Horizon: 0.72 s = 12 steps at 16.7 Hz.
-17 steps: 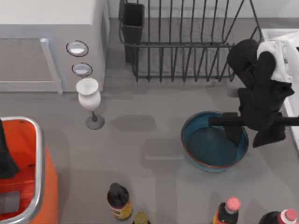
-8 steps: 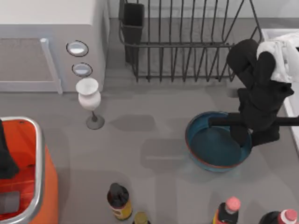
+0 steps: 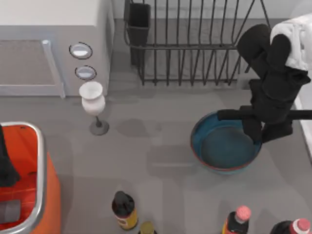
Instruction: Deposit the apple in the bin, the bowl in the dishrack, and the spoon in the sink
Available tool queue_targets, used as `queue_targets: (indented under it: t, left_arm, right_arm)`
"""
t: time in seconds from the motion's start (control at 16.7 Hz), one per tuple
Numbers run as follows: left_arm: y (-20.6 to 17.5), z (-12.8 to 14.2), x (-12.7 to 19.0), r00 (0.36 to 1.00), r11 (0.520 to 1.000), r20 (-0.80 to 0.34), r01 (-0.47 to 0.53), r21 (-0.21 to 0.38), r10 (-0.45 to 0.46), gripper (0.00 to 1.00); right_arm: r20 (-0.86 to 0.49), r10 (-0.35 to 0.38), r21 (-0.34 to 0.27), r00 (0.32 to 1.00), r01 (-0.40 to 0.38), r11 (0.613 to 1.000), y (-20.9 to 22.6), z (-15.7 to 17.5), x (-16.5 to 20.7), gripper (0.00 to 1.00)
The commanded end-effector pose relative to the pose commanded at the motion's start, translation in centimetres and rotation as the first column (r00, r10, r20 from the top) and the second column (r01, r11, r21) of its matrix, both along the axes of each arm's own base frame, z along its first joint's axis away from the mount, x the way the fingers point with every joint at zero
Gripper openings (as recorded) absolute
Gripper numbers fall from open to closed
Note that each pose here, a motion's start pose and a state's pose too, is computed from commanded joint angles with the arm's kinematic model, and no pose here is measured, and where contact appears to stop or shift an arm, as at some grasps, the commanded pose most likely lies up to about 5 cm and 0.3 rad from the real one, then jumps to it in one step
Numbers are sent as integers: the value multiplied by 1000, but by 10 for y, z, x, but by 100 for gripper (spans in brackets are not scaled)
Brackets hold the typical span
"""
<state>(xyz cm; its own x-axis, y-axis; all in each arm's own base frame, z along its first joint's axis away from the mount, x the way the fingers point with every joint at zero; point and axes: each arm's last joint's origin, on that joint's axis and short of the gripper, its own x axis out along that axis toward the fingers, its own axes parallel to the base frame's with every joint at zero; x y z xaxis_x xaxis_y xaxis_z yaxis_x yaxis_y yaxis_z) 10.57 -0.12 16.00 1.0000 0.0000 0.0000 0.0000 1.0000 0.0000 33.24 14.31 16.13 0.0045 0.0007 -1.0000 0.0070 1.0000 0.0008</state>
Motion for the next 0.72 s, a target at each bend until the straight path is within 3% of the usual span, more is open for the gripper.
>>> queue_targets:
  t: [0.36,0.72]
  left_arm:
    - [0,0,0,1000,1000,0,0,0,0,100]
    - [0,0,0,1000,1000,0,0,0,0,100]
  right_arm:
    - [-7,-4,-2,1000,4,1000,-3,65,-4,0]
    - [15,11,-6,1000,-11,1000,0,68,-5,0]
